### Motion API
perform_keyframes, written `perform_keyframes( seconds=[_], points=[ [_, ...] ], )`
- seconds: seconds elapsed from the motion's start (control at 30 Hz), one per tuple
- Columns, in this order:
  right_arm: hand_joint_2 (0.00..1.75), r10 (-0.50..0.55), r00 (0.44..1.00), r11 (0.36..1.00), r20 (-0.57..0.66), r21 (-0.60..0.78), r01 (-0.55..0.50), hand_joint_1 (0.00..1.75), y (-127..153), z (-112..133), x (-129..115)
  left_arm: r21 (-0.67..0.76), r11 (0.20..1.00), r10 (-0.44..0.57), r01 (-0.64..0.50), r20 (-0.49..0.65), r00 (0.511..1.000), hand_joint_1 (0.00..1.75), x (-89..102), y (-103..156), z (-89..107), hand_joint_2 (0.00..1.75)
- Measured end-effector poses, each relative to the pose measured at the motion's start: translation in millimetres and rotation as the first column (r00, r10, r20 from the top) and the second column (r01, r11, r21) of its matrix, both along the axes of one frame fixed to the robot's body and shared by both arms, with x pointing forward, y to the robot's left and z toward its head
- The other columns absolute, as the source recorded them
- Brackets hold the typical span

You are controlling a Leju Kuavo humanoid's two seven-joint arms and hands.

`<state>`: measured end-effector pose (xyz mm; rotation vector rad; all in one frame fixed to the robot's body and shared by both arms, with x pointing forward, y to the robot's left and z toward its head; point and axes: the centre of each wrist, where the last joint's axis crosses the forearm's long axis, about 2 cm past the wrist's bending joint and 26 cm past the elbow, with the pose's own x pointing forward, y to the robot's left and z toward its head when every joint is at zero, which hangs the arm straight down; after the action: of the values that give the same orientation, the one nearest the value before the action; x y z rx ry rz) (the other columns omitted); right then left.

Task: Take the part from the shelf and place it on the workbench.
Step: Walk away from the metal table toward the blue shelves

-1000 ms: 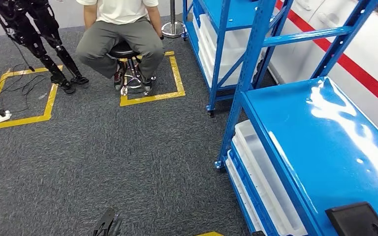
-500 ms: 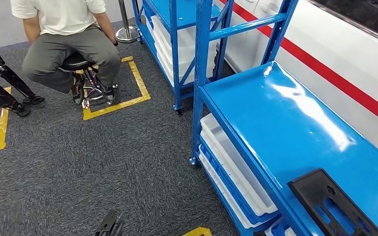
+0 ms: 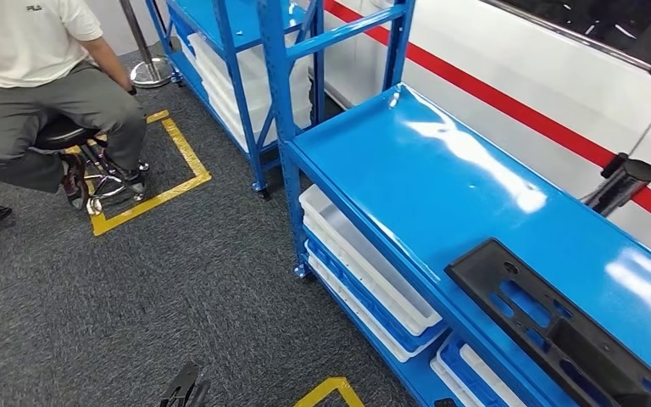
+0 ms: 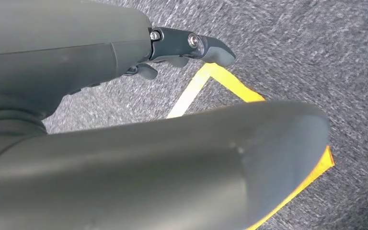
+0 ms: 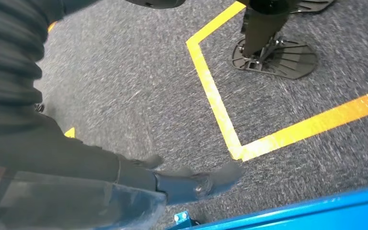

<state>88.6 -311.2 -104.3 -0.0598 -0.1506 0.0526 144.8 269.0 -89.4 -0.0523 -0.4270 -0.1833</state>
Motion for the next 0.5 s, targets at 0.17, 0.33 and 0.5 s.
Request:
perform_keyframes(
  seconds=[0.17, 0.33, 0.5],
  points=[
    [1.75, 0.001, 1.0, 1.0, -0.004, 0.002, -0.001, 0.0, 0.3, -0.4, -1.9, 0.001, 1.0, 0.001, -0.001, 0.002, 1.0, 0.0, 0.6, -0.3, 0.2, 0.0],
    [1.75, 0.002, 1.0, 1.0, -0.006, 0.003, -0.002, 0.0, 0.4, -0.6, -3.0, 0.003, 1.0, 0.003, -0.003, -0.007, 1.0, 0.0, -3.7, -0.3, -1.1, 0.0],
    [1.75, 0.006, 1.0, 1.0, -0.005, 0.009, -0.006, 0.0, 4.5, -0.6, -2.2, 0.012, 1.0, 0.008, -0.008, -0.007, 1.0, 0.0, -3.8, 3.6, -1.3, 0.0]
  ],
)
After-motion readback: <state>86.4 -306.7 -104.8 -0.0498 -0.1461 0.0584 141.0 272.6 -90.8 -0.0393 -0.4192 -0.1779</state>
